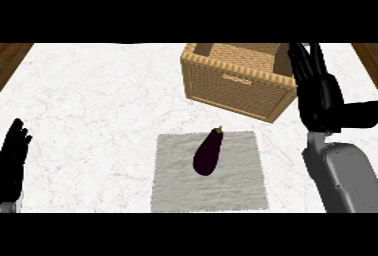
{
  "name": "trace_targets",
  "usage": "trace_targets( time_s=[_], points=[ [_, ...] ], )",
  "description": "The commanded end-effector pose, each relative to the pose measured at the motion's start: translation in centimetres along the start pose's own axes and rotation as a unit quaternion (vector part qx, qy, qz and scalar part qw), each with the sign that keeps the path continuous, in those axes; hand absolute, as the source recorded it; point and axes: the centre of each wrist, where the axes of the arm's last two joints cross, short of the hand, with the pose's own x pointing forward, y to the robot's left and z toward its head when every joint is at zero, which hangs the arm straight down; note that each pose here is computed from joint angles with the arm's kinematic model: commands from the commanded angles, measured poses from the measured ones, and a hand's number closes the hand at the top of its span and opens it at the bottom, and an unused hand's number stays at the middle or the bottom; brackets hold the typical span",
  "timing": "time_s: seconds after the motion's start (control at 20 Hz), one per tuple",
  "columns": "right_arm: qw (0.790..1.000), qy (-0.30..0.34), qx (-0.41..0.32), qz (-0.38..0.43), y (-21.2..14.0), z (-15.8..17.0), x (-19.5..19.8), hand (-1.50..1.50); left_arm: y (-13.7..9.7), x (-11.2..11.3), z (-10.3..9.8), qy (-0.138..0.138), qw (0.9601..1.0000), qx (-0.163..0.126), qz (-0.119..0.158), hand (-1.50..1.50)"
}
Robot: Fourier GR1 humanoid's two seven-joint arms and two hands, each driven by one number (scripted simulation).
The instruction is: Pick the eggplant from the placemat and place it in the basket
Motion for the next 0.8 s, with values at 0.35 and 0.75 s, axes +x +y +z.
trace_targets(
  time_s=[0.35,0.75],
  points=[
    [0.954,-0.009,0.269,0.135,3.3,-3.0,-1.8,1.50,-5.4,5.1,-1.7,-0.043,0.9837,-0.172,0.031,0.00],
    [0.955,-0.043,0.209,0.205,19.1,0.4,-1.1,-1.50,-6.1,5.1,-3.8,-0.017,0.9824,-0.180,0.046,0.00]
  ],
)
